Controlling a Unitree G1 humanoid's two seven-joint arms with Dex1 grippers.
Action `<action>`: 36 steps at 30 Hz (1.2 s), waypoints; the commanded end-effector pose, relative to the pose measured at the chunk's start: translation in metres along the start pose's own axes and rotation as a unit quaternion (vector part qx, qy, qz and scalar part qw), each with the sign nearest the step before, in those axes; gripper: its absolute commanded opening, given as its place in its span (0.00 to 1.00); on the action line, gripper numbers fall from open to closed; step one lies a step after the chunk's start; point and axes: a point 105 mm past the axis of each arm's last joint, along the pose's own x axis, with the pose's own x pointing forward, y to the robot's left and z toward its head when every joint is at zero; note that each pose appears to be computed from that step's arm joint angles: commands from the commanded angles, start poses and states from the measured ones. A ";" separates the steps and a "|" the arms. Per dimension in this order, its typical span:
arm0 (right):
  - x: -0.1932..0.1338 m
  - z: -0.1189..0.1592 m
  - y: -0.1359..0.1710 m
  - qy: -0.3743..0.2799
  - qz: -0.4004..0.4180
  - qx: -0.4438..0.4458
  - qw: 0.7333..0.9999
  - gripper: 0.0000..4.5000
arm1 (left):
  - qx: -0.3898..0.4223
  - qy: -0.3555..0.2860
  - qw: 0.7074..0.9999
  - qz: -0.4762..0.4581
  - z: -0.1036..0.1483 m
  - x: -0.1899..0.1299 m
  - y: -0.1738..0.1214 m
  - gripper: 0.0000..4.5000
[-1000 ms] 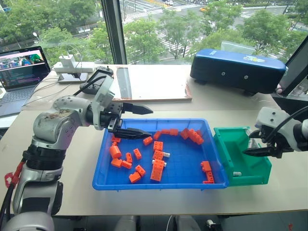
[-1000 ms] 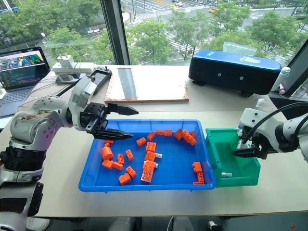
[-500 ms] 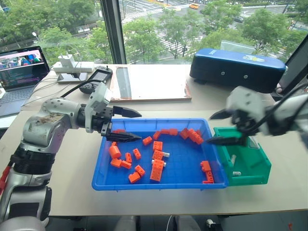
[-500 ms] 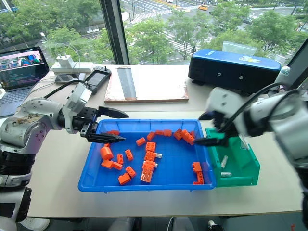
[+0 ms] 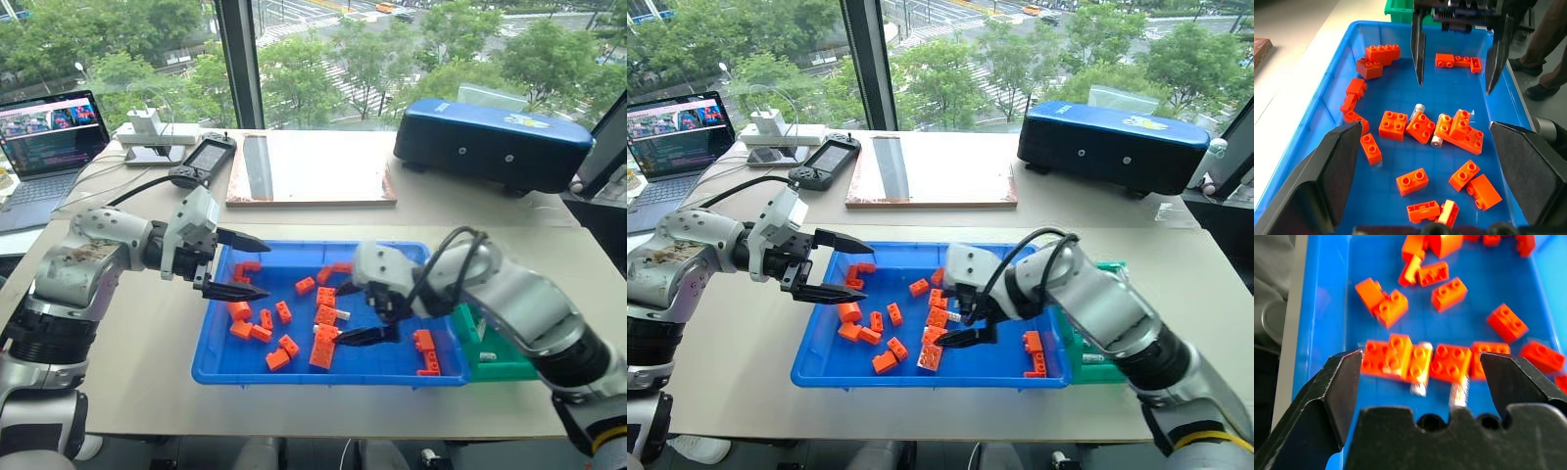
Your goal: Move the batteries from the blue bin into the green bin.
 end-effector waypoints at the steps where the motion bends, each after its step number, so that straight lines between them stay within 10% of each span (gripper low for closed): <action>1: 0.005 0.001 0.006 -0.003 0.001 -0.004 1.000 0.61 | 0.019 0.005 1.000 0.002 0.008 -0.005 -0.002 1.00; 19: 0.023 -0.016 0.005 0.003 -0.014 0.021 1.000 0.53 | 0.021 0.007 1.000 -0.013 0.012 -0.003 -0.003 1.00; 25: 0.022 -0.016 -0.001 0.000 -0.030 0.016 0.999 0.09 | 0.022 0.004 1.000 -0.015 0.013 -0.002 -0.003 1.00; 36: -0.003 0.004 -0.012 -0.012 -0.055 -0.007 0.998 0.09 | 0.021 0.000 1.000 -0.019 0.013 0.000 -0.003 1.00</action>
